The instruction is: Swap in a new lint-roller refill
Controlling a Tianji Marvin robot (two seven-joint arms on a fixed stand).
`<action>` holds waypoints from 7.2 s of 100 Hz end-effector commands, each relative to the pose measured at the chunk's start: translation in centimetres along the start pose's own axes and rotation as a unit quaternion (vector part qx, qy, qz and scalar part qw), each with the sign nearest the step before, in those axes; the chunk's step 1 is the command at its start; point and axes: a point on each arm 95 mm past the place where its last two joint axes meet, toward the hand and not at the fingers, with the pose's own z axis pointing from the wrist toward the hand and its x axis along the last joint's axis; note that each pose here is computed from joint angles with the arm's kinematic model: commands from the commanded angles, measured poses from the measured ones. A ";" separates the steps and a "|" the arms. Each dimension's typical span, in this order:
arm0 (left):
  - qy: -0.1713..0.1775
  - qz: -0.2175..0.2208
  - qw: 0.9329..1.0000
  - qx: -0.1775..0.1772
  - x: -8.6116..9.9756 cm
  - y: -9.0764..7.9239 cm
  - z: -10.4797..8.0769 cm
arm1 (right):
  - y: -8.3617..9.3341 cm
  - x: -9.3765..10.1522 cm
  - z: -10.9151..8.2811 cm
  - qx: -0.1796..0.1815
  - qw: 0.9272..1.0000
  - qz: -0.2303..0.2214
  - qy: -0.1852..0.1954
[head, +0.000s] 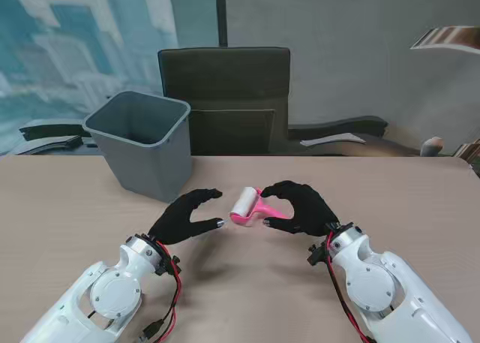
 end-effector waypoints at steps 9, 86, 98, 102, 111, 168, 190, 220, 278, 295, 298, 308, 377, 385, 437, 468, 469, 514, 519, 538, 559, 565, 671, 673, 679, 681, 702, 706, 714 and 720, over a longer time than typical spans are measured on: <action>0.000 -0.003 1.000 -0.005 0.2 0.2 -0.1 | -0.3 0.4 -0.2 0.007 1.000 0.000 0.004; -0.011 -0.014 1.000 -0.014 0.1 0.5 0.1 | -0.7 -2.8 0.5 0.097 0.978 -0.077 -0.170; -0.011 -0.014 1.000 -0.012 0.1 0.4 0.0 | -1.2 -3.2 2.5 0.083 0.977 -0.080 -0.176; -0.013 -0.015 1.000 -0.013 0.0 0.4 0.0 | -1.4 -3.4 3.1 0.081 0.977 -0.085 -0.180; -0.015 -0.016 1.000 -0.013 -0.1 0.3 0.0 | -1.8 -3.6 4.3 0.068 0.976 -0.089 -0.188; -0.017 -0.015 1.000 -0.011 -0.2 0.1 -0.2 | -4.1 -4.9 8.8 0.085 0.967 -0.091 -0.223; -0.018 -0.015 1.000 -0.011 -0.2 0.1 -0.3 | -4.9 -5.0 10.5 0.096 0.964 -0.090 -0.232; -0.017 -0.014 1.000 -0.006 -0.2 -0.1 -0.5 | -6.3 -5.9 12.1 0.128 0.954 -0.102 -0.253; -0.017 -0.014 1.000 -0.003 -0.2 -0.2 -0.8 | -7.9 -5.7 13.1 0.167 0.943 -0.048 -0.283; -0.017 -0.014 1.000 -0.002 -0.2 -0.2 -0.8 | -8.0 -5.5 12.7 0.154 0.945 -0.029 -0.288; -0.017 -0.014 1.000 -0.002 -0.2 -0.2 -0.8 | -8.0 -5.5 12.6 0.149 0.946 -0.023 -0.287; -0.017 -0.015 1.000 -0.003 -0.2 -0.1 -0.7 | -7.6 -5.2 12.2 0.129 0.953 -0.003 -0.274; -0.044 -0.129 0.990 -0.038 0.8 1.4 0.4 | -2.6 4.0 6.4 -0.107 0.988 0.106 -0.012; -0.049 -0.145 0.987 -0.043 1.0 1.7 0.4 | -2.7 4.5 6.4 -0.111 0.987 0.120 0.010; -0.044 -0.166 0.984 -0.052 1.3 2.0 0.3 | -4.1 6.4 6.0 -0.102 0.981 0.156 0.062; -0.044 -0.174 0.982 -0.050 1.5 2.0 0.2 | -4.7 6.9 5.9 -0.092 0.979 0.169 0.074; -0.044 -0.174 0.982 -0.049 1.5 2.0 0.2 | -4.7 7.0 5.9 -0.091 0.978 0.170 0.074; -0.045 -0.183 0.982 -0.018 2.0 1.9 0.0 | -5.6 7.2 5.6 -0.067 0.976 0.188 0.088; -0.043 -0.189 0.981 -0.012 2.1 1.9 0.0 | -5.7 7.2 5.5 -0.064 0.976 0.188 0.088; -0.025 -0.195 0.980 0.011 2.4 1.7 -0.1 | -5.7 7.1 5.5 -0.061 0.977 0.185 0.084; -0.015 -0.170 0.985 0.019 2.3 1.4 -0.2 | -5.5 7.1 5.2 -0.069 0.978 0.182 0.080; -0.014 -0.162 0.986 0.023 2.3 1.4 -0.2 | -5.4 7.0 5.1 -0.067 0.978 0.181 0.080; 0.006 -0.155 0.987 0.046 2.9 1.2 -0.6 | -3.8 6.0 4.2 -0.094 0.988 0.095 0.083; 0.006 -0.155 0.987 0.046 2.9 1.3 -0.6 | -3.7 6.0 4.2 -0.095 0.988 0.093 0.082; 0.008 -0.155 0.987 0.044 3.0 1.3 -0.7 | -3.7 5.8 4.2 -0.096 0.988 0.089 0.081; 0.009 -0.156 0.987 0.044 3.0 1.3 -0.7 | -3.6 5.7 4.2 -0.096 0.988 0.088 0.081; 0.015 -0.156 0.987 0.041 3.1 1.4 -0.9 | -3.4 5.0 4.3 -0.095 0.989 0.080 0.081; 0.017 -0.155 0.987 0.040 3.1 1.4 -0.9 | -3.4 5.0 4.3 -0.095 0.989 0.080 0.081; 0.019 -0.155 0.987 0.038 3.1 1.5 -0.9 | -3.4 4.8 4.4 -0.095 0.989 0.079 0.083; 0.020 -0.155 0.987 0.037 3.1 1.5 -1.0 | -3.4 4.7 4.6 -0.096 0.989 0.079 0.083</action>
